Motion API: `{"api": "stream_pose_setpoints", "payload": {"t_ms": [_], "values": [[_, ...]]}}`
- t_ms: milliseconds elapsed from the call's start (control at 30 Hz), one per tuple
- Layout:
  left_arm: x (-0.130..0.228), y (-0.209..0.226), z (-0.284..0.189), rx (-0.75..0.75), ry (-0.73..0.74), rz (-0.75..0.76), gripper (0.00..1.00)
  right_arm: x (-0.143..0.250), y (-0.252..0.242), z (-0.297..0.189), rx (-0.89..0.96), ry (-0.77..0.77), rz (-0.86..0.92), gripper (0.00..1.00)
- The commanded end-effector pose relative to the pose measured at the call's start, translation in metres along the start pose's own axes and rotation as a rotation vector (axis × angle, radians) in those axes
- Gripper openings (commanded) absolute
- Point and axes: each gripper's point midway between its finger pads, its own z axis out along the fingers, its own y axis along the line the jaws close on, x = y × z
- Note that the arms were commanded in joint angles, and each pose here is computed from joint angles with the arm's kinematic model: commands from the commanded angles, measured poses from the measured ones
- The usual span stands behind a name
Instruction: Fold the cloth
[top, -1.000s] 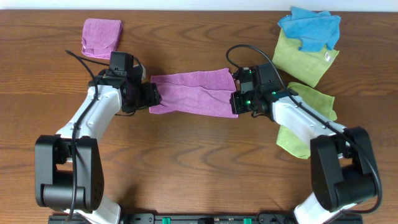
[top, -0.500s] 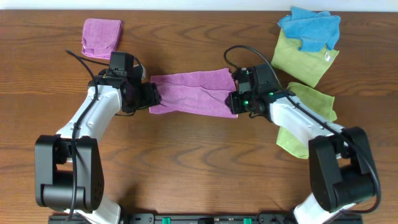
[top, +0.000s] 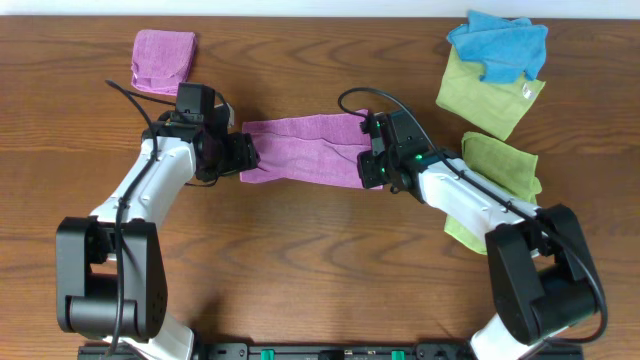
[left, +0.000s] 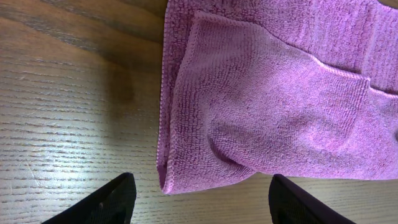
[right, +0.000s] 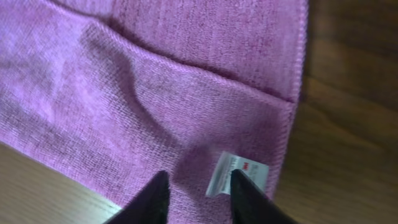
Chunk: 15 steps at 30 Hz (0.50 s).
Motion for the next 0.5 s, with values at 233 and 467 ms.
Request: {"api": "stream_pose_setpoints", "payload": {"t_ms": [233, 467], "values": [[0.002, 0.003, 0.003, -0.006, 0.011, 0.03, 0.7, -0.004, -0.02, 0.002, 0.079, -0.01, 0.015, 0.56], [0.002, 0.003, 0.003, -0.006, 0.011, 0.029, 0.7, -0.005, -0.031, 0.004, 0.059, -0.005, 0.051, 0.52]]}}
